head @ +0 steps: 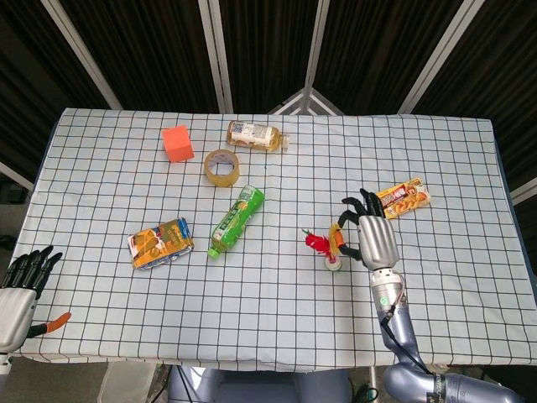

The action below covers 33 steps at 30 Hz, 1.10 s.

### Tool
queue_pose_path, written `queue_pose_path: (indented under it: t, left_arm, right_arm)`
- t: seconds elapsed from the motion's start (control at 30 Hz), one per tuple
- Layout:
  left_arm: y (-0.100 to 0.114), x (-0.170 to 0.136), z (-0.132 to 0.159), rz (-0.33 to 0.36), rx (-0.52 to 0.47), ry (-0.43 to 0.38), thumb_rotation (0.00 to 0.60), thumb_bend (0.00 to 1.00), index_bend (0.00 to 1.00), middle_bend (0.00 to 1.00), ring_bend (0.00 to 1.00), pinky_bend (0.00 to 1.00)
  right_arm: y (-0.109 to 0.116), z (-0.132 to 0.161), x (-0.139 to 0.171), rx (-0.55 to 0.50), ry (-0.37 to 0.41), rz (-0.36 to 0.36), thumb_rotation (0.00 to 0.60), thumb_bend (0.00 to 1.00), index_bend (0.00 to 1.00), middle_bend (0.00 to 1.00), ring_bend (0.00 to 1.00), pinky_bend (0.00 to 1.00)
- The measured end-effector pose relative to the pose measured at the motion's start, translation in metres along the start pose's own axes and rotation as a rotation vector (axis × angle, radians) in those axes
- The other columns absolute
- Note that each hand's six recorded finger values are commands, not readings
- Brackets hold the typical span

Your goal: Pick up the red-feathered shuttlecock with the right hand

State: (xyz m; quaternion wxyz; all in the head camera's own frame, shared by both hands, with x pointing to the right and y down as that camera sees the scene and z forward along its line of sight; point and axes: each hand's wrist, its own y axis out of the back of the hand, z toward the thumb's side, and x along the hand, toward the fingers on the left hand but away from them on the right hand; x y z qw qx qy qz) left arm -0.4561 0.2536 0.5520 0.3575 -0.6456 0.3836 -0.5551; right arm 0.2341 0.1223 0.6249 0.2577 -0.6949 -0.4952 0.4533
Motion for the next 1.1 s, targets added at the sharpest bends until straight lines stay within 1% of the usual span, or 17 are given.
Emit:
queue_pose_path:
  t: [0.1,0.2,0.3,0.37,0.43,0.47,0.57,0.73,0.8,0.93,1.0,1.1]
  left_arm:
    - [0.000,0.000,0.001,0.002,0.000,-0.002,0.600,0.00,0.00,0.00,0.00,0.00]
    - [0.000,0.000,0.001,0.004,0.002,-0.005,0.600,0.00,0.00,0.00,0.00,0.00]
    - [0.000,0.000,0.001,0.004,0.005,-0.007,0.600,0.00,0.00,0.00,0.00,0.00]
    - [0.000,0.000,0.002,0.005,0.007,-0.008,0.600,0.00,0.00,0.00,0.00,0.00]
    - [0.000,0.000,0.002,0.007,0.007,-0.010,0.600,0.00,0.00,0.00,0.00,0.00]
    - [0.000,0.000,0.002,0.009,0.007,-0.011,0.600,0.00,0.00,0.00,0.00,0.00]
    - [0.001,-0.001,0.002,0.014,0.008,-0.013,0.600,0.00,0.00,0.00,0.00,0.00]
    - [0.001,0.000,0.002,0.020,0.010,-0.011,0.600,0.00,0.00,0.00,0.00,0.00]
    - [0.002,0.000,0.001,0.024,0.011,-0.011,0.600,0.00,0.00,0.00,0.00,0.00]
    - [0.002,0.000,0.001,0.026,0.016,-0.011,0.600,0.00,0.00,0.00,0.00,0.00]
    - [0.002,0.000,0.000,0.027,0.021,-0.011,0.600,0.00,0.00,0.00,0.00,0.00]
    - [0.002,0.000,0.000,0.031,0.034,-0.012,0.600,0.00,0.00,0.00,0.00,0.00]
  right_arm:
    - [0.005,-0.005,0.003,0.008,-0.008,-0.008,0.600,0.53,0.61,0.26,0.00,0.00]
    - [0.007,-0.010,0.008,0.015,-0.016,-0.007,0.600,0.53,0.48,0.24,0.00,0.00]
    - [0.010,-0.014,0.014,0.032,-0.023,0.000,0.600,0.53,0.28,0.16,0.00,0.00]
    - [0.011,-0.018,0.020,0.049,-0.031,0.008,0.600,0.53,0.09,0.08,0.00,0.00]
    - [0.013,-0.020,0.024,0.055,-0.038,0.012,0.600,0.51,0.01,0.02,0.00,0.00]
    - [0.015,-0.022,0.027,0.059,-0.042,0.014,0.600,0.49,0.00,0.01,0.00,0.00]
    - [0.022,-0.025,0.034,0.072,-0.048,0.016,0.600,0.45,0.00,0.00,0.00,0.00]
    - [0.040,-0.026,0.043,0.115,-0.032,-0.009,0.600,0.45,0.00,0.00,0.00,0.00]
    - [0.052,-0.029,0.048,0.151,-0.021,-0.027,0.600,0.45,0.00,0.00,0.00,0.00]
    - [0.076,-0.044,0.064,0.261,-0.010,-0.051,0.600,0.45,0.00,0.00,0.00,0.00]
    - [0.089,-0.057,0.078,0.339,-0.009,-0.058,0.600,0.43,0.00,0.00,0.00,0.00]
    - [0.101,-0.079,0.100,0.442,-0.010,-0.061,0.600,0.38,0.00,0.00,0.00,0.00]
